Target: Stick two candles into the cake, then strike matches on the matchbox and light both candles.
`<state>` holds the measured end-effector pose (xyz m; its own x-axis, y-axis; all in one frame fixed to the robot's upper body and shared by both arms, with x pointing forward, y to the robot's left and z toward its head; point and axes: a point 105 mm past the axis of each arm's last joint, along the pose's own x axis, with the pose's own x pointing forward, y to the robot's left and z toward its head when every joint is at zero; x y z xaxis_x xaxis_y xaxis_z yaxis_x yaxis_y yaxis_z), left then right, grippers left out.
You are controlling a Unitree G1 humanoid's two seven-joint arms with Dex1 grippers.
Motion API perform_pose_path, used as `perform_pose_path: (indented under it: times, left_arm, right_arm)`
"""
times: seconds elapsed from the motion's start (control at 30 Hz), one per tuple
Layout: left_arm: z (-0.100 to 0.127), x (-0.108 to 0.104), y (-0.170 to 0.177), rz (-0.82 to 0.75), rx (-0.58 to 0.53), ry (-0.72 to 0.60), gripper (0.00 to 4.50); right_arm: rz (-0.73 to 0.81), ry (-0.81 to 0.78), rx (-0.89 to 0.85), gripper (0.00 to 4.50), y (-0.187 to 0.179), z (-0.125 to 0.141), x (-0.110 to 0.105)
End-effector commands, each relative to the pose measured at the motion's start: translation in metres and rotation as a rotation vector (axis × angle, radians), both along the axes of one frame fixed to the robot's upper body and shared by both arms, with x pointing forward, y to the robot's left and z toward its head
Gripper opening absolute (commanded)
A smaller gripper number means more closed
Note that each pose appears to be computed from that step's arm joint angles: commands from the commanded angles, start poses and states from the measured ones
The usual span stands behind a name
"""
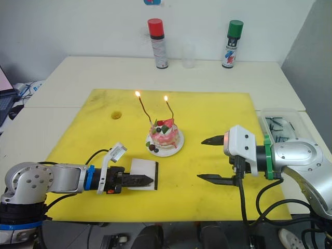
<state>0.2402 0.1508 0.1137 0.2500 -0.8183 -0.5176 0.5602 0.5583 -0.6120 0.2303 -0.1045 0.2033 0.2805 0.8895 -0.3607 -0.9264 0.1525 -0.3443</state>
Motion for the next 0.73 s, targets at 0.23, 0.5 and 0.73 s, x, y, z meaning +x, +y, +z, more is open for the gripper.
perform_pose_path:
  times: [0.23,0.5,0.73]
  left_arm:
    - [0.048,-0.013,0.021,-0.078,0.113,-0.212,3.80]
    - [0.094,0.018,0.115,0.070,0.476,-0.825,3.80]
    - [0.108,0.021,0.131,0.139,0.423,-0.973,3.80]
  right_arm:
    - [-0.063,-0.072,0.016,4.50,-0.009,0.021,0.003]
    - [-0.167,-0.194,-0.042,4.50,-0.056,0.051,0.024]
    - [-0.138,-0.234,-0.064,4.50,-0.073,0.075,0.029]
